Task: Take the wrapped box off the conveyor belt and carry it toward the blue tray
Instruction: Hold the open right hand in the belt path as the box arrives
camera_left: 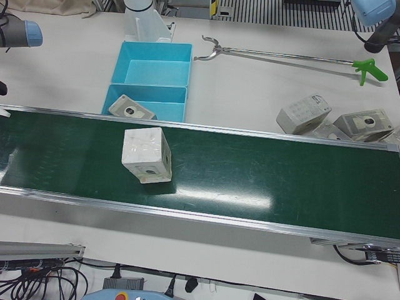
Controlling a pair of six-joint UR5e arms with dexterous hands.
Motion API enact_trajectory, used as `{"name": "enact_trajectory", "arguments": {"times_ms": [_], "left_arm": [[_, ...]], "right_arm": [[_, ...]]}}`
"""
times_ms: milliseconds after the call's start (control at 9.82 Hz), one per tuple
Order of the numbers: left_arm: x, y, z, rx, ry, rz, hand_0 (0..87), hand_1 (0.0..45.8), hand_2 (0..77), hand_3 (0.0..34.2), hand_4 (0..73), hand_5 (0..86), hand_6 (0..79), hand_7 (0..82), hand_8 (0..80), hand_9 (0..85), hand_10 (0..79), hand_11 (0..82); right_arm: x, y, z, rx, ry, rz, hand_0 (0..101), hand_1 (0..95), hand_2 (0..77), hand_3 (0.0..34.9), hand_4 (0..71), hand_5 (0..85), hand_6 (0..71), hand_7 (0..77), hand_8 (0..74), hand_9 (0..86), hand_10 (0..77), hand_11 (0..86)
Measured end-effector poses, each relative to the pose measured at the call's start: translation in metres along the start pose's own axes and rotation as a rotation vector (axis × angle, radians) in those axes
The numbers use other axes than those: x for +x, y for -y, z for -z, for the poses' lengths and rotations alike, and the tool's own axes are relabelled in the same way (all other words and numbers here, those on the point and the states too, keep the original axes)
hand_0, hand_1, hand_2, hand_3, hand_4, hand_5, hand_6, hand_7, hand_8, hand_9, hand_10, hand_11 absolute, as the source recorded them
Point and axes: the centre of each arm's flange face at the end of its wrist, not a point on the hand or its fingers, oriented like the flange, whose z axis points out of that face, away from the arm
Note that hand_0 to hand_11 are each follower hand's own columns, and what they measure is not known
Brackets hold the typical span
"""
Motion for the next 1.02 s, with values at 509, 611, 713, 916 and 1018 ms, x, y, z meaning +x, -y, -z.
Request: {"name": "enact_trajectory", "arguments": {"times_ms": [509,611,713,916,1018], "left_arm": [[0.0,0.0,0.0,0.0,0.0,0.0,0.0,0.0,0.5,0.0,0.0,1.1,0.0,0.0,0.0,0.0,0.0,0.0],[0.0,0.0,0.0,0.0,0.0,0.0,0.0,0.0,0.5,0.0,0.0,1.1,0.0,0.0,0.0,0.0,0.0,0.0],[0.0,0.0,0.0,0.0,0.0,0.0,0.0,0.0,0.5,0.0,0.0,1.1,0.0,0.5,0.0,0.0,0.5,0.0],[0.0,0.0,0.0,0.0,0.0,0.0,0.0,0.0,0.5,0.0,0.0,1.1,0.0,0.0,0.0,0.0,0.0,0.0],[0.0,0.0,0.0,0.0,0.0,0.0,0.0,0.0,0.5,0.0,0.0,1.1,0.0,0.0,0.5,0.0,0.0,0.0]], "right_arm": [[-0.0005,0.0021,-0.0009,0.005,0.001,0.001,50,17.5,21.8,18.0,19.1,37.1,10.9,32.7,3.8,10.9,0.0,1.6],[-0.0006,0.0019,-0.0007,0.004,0.0,0.0,50,17.5,22.4,18.1,19.1,37.1,10.9,32.7,3.8,10.4,0.0,1.6],[-0.0007,0.002,-0.0006,0.004,0.0,-0.001,50,17.5,22.9,18.2,19.1,37.1,10.9,33.3,3.8,10.9,0.0,1.6],[0.0006,0.0018,-0.0012,0.004,-0.002,0.003,51,19.1,23.5,19.0,19.1,37.1,10.9,32.7,3.8,9.3,0.0,1.6],[0.0012,0.0022,-0.0014,0.005,-0.003,0.005,53,22.9,25.6,16.3,21.8,38.7,12.5,33.8,3.8,10.9,1.1,1.6]]}}
